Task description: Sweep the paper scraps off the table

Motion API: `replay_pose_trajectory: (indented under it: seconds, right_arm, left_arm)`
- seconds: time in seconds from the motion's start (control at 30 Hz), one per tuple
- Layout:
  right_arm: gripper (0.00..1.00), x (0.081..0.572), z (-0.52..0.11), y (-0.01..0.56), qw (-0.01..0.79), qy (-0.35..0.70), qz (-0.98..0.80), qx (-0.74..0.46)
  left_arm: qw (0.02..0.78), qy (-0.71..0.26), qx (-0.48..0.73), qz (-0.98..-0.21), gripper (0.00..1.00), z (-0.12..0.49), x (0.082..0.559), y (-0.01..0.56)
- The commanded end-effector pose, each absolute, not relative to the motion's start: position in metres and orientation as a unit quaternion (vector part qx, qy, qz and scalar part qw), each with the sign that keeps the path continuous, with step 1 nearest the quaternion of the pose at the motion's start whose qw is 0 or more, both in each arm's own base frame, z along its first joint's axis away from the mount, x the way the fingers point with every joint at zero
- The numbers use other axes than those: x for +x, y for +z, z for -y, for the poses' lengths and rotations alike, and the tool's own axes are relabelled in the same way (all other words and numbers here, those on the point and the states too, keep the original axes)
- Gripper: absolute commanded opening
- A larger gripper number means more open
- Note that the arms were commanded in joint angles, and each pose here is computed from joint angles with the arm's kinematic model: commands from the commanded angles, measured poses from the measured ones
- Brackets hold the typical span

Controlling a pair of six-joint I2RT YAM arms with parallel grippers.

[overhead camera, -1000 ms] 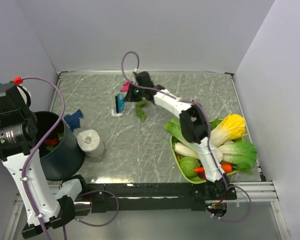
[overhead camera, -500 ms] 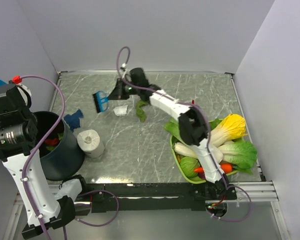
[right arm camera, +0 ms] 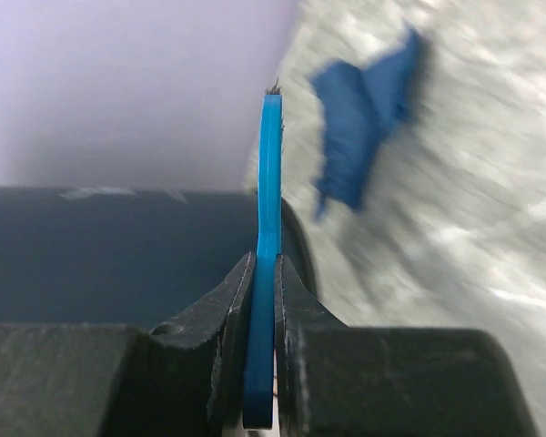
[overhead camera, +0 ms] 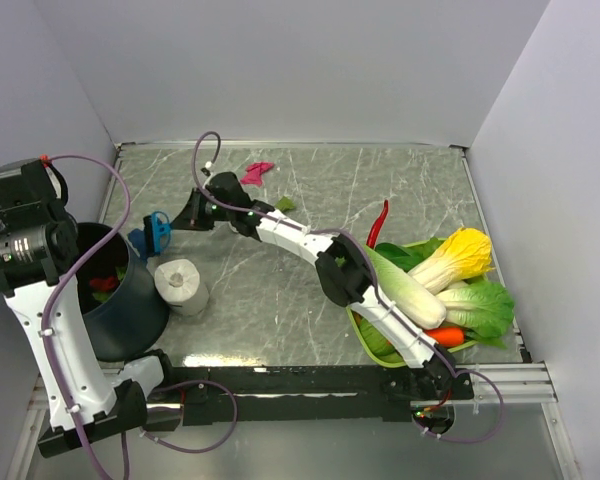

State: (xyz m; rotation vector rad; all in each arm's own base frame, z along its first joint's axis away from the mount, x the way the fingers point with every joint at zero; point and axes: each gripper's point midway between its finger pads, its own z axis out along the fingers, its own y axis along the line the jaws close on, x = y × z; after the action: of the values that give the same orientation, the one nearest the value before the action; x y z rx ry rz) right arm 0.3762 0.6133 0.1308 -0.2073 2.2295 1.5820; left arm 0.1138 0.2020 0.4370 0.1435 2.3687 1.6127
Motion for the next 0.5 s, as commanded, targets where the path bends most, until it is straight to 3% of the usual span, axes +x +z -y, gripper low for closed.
replay_pose_trajectory:
  seconds: [0.0, 0.47]
  right_arm:
    - [0.0, 0.397, -0.627, 0.137, 0.233, 0.574, -0.785, -0.018]
    - [0.0, 0.407, -0.623, 0.098, 0.233, 0.528, -0.817, 0.01]
  left_arm:
    - [0.106, 0.565, 0.012, -0.818, 0.01, -0.203, 0.096, 0.439]
    - [0.056, 0.614, -0.012, -0.787, 0.01, -0.207, 0.076, 0.462]
